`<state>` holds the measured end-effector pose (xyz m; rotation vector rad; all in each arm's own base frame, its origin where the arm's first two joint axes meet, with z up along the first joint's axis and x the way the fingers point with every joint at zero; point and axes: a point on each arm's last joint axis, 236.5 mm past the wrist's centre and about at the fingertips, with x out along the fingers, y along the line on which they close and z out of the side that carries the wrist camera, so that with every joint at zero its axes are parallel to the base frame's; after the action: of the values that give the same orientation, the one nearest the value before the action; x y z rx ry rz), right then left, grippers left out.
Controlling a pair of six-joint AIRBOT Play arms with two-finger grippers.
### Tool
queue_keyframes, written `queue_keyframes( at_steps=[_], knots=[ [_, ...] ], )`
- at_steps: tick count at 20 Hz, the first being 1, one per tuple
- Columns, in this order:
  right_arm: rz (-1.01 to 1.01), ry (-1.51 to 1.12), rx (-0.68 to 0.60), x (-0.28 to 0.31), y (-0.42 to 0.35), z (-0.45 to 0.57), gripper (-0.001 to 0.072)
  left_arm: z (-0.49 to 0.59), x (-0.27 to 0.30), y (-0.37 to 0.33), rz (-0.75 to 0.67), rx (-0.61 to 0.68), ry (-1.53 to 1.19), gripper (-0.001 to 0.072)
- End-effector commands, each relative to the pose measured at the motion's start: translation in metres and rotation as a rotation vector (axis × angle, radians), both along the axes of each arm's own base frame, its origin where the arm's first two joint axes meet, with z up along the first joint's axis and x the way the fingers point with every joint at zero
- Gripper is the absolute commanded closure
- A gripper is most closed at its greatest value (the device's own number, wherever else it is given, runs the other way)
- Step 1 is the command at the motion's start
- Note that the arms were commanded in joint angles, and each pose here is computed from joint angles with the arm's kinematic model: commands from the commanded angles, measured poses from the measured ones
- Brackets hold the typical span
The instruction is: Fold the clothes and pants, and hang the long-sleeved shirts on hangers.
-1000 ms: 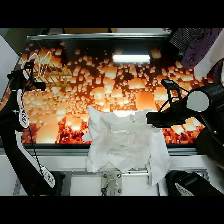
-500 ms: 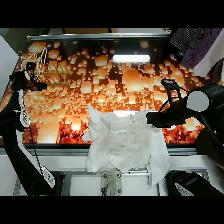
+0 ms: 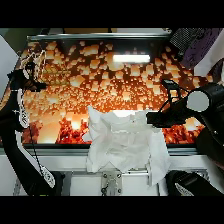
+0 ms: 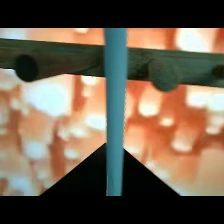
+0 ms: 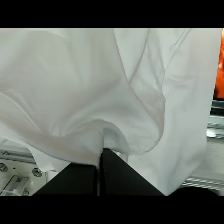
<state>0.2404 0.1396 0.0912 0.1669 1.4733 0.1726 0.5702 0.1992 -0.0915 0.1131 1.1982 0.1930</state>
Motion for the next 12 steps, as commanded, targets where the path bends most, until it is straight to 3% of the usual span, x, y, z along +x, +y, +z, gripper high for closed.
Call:
queue_keyframes(
  at_steps=[1,8,12],
  knots=[
    [0.001,0.001,0.0,0.0,0.0,0.0,0.0697,0.034,0.003,-0.003,-0.001,0.043,-0.034,0.0694],
    [0.001,0.001,0.0,0.0,0.0,0.0,0.0697,0.12,0.007,-0.043,-0.046,0.091,-0.129,0.0694],
    [0.001,0.001,0.0,0.0,0.0,0.0,0.0697,0.177,-0.012,-0.102,-0.156,0.083,-0.137,0.0692]
  ],
)
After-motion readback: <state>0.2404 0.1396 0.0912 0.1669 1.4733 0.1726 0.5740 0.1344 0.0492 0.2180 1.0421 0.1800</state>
